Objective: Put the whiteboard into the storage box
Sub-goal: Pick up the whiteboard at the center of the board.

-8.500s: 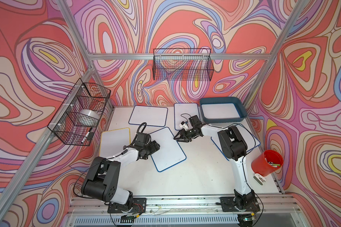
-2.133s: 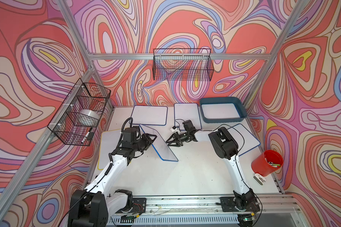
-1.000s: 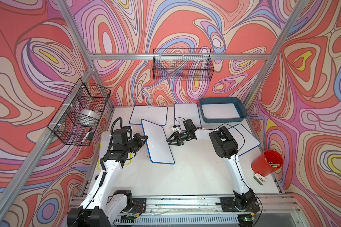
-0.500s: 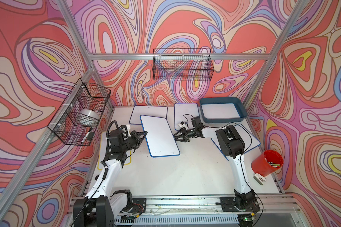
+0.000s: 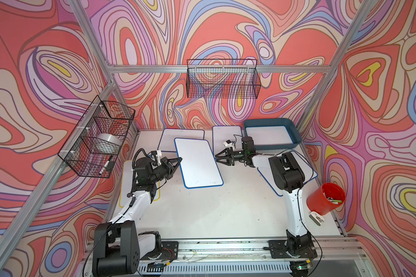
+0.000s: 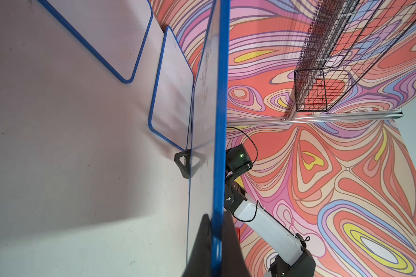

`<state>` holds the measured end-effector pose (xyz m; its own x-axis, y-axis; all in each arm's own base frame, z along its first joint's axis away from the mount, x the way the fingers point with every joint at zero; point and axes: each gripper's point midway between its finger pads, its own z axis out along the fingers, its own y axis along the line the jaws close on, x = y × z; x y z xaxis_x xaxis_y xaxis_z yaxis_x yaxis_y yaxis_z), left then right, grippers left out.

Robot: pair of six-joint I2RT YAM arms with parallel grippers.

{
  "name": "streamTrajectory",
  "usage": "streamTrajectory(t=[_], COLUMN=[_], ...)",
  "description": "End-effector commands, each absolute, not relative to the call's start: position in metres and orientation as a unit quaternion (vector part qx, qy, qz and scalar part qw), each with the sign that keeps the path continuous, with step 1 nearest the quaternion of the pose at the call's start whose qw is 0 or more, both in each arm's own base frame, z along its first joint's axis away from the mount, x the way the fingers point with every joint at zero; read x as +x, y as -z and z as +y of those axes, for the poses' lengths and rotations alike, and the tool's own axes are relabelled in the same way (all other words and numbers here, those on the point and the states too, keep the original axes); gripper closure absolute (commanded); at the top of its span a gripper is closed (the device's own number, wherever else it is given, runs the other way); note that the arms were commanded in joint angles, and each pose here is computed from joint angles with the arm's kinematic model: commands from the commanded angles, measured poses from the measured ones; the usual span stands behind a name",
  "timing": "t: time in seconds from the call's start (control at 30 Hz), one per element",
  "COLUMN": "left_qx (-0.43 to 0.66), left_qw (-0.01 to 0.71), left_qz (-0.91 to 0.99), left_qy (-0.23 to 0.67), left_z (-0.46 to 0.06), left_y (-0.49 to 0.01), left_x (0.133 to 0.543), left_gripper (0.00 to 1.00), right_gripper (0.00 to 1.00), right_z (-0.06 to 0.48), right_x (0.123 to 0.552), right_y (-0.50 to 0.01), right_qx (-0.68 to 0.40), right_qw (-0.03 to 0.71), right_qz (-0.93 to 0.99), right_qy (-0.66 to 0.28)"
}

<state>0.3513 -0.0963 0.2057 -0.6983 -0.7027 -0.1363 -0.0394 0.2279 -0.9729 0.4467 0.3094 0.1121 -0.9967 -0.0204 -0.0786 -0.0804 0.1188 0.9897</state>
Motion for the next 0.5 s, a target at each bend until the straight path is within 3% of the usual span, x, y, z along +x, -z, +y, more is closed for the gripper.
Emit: streamTrajectory(t=[0.0, 0.23, 0.47], left_qx=[-0.211, -0.21, -0.211], left_qw=[0.319, 0.321, 0.32], left_qz=[0.703, 0.695, 0.679], left_qy=[0.599, 0.608, 0.626], left_z=[-0.101, -0.101, -0.101], left_y=[-0.236, -0.238, -0.242], left_x=[0.353, 0.358, 0.367], left_gripper=[1.0, 1.0, 1.0], right_gripper=[0.52, 0.48, 0.61], right_z=[0.3, 0.299, 0.313], right_x=[0.451, 0.452, 0.442], right_y=[-0.141, -0.152, -0.157], right_qx=[-0.042, -0.034, -0.051], right_qw=[0.051, 0.044, 0.01], right_qz=[0.732, 0.699, 0.66], right_qy=[-0.678, -0.713, -0.749])
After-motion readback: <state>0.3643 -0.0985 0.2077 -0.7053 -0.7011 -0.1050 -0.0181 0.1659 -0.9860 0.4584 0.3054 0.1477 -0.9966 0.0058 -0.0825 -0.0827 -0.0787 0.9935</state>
